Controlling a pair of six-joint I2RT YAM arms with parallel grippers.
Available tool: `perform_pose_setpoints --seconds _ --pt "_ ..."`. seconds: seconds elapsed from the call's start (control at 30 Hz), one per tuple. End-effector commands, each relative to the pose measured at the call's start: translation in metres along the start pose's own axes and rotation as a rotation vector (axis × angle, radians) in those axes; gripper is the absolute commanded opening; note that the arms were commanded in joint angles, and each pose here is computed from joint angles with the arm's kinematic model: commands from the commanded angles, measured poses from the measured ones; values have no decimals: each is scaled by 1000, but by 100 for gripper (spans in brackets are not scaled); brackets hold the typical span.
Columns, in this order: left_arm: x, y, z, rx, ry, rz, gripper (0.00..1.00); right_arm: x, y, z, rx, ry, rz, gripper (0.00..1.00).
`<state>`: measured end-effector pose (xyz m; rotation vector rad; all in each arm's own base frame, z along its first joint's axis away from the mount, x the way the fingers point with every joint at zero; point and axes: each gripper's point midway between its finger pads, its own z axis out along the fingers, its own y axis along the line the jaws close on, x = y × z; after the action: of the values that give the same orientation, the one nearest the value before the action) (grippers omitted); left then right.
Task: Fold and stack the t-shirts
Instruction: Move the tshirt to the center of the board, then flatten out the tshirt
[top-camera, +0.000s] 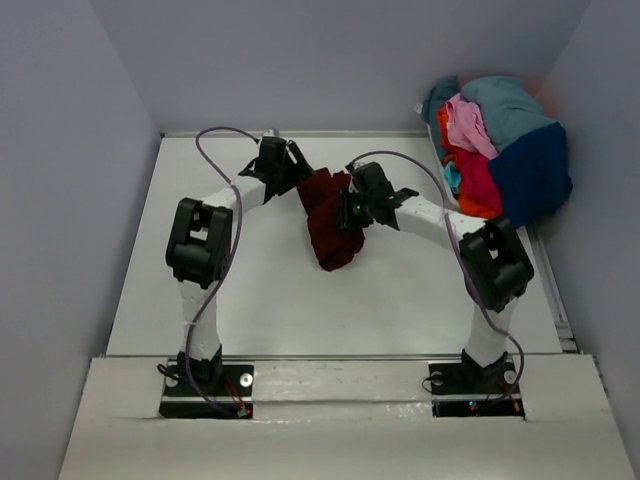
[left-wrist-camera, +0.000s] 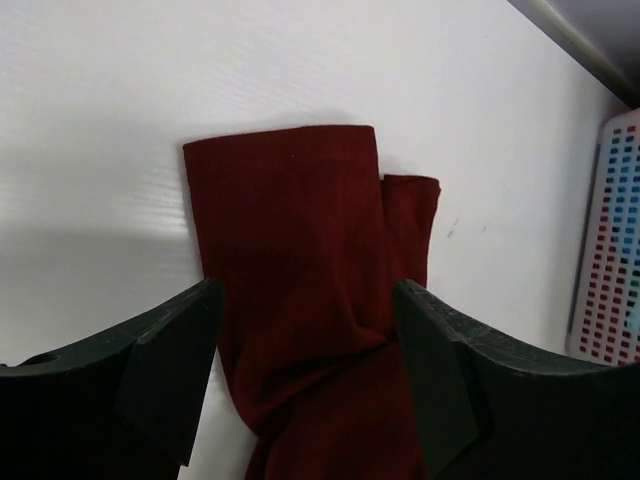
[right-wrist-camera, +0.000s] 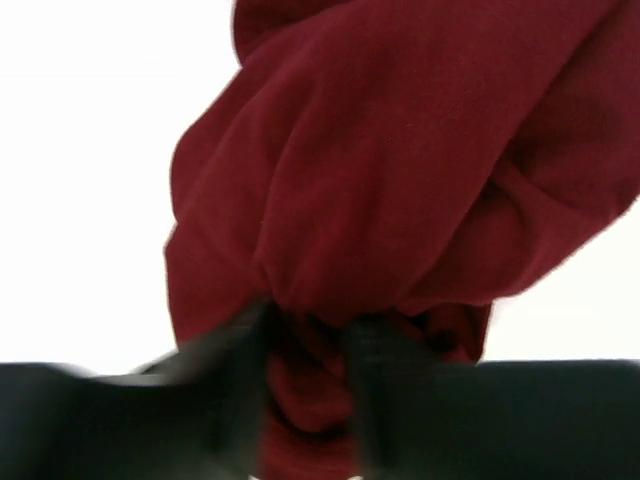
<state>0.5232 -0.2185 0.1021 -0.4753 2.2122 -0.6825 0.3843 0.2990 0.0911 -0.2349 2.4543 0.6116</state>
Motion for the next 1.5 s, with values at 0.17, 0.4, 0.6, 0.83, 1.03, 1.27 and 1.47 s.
perform_pose_setpoints --seconds 0.17,0.4,0.6,0.83,1.03,1.27,1.47 --pt "-27 4 31 -102 -120 -63 74 -16 12 -19 -44 -78 17 7" --pt "-15 8 52 -119 -92 -67 47 -38 24 -66 -68 -178 -3 7" --pt "3 11 63 -124 -38 -68 9 -57 32 -98 -69 -243 -14 7" --pt "-48 0 13 -101 -139 22 6 -93 35 -151 5 -336 -8 7" --pt "-166 -25 -134 -71 -442 187 6 -178 62 -295 34 -674 -114 7" --pt "-165 -28 -247 22 -431 367 6 -206 49 -383 190 -796 -74 7" --pt "-31 -148 -322 742 -214 681 99 -212 86 -382 -35 -803 72 7"
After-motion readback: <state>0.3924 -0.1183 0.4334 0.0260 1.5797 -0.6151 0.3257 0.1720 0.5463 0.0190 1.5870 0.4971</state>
